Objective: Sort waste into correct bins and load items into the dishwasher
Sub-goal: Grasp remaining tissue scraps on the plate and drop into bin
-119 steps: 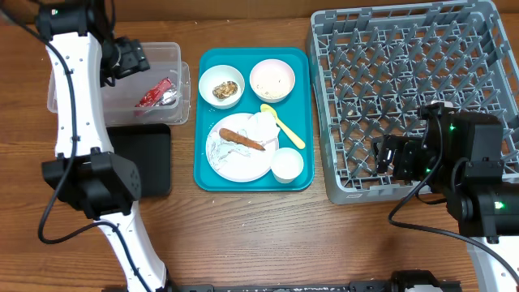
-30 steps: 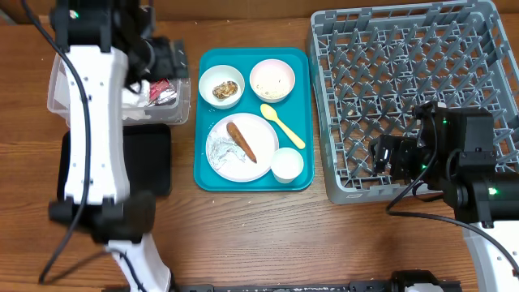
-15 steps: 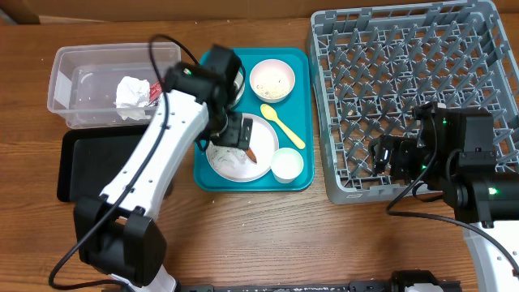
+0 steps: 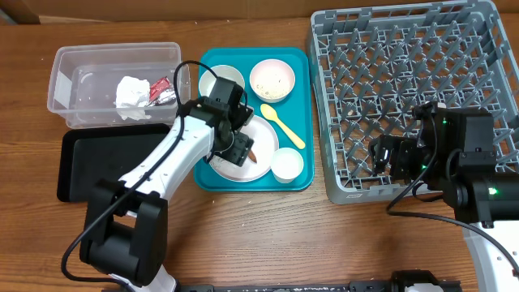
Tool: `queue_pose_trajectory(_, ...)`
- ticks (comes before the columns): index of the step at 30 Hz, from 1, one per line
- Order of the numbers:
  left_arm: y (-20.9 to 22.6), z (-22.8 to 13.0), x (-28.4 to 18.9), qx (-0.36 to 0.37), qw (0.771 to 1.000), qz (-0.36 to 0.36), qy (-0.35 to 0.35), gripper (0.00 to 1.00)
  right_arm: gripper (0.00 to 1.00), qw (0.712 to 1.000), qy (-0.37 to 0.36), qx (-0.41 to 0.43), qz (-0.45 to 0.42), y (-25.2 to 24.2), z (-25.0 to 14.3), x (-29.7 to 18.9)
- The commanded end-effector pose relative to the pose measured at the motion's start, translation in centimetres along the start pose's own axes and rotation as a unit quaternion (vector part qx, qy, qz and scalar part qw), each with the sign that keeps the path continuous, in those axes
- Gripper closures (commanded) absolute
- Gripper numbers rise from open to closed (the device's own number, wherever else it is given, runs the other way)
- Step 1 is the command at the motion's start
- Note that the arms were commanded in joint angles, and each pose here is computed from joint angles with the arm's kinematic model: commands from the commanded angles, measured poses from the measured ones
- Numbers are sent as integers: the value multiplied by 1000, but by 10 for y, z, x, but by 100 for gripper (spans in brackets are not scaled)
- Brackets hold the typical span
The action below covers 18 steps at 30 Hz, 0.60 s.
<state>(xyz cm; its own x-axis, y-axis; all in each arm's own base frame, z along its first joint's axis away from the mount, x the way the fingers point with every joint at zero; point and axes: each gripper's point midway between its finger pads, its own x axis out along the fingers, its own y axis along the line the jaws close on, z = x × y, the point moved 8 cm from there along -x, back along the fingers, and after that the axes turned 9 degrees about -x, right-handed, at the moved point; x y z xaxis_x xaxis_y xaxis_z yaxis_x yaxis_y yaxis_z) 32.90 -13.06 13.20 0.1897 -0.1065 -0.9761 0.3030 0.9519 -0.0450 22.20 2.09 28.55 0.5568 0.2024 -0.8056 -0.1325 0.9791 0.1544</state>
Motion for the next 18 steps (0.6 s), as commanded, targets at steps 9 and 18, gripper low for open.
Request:
queue_pose_trajectory(9,3,-16,50,20,999,9,49,58,0,1000,-7,0,0,0,2,-3)
queue_pose_trajectory(18,3,-18,58,4,997,10,73,96,0,1000,-5,1,0,0,1,-3)
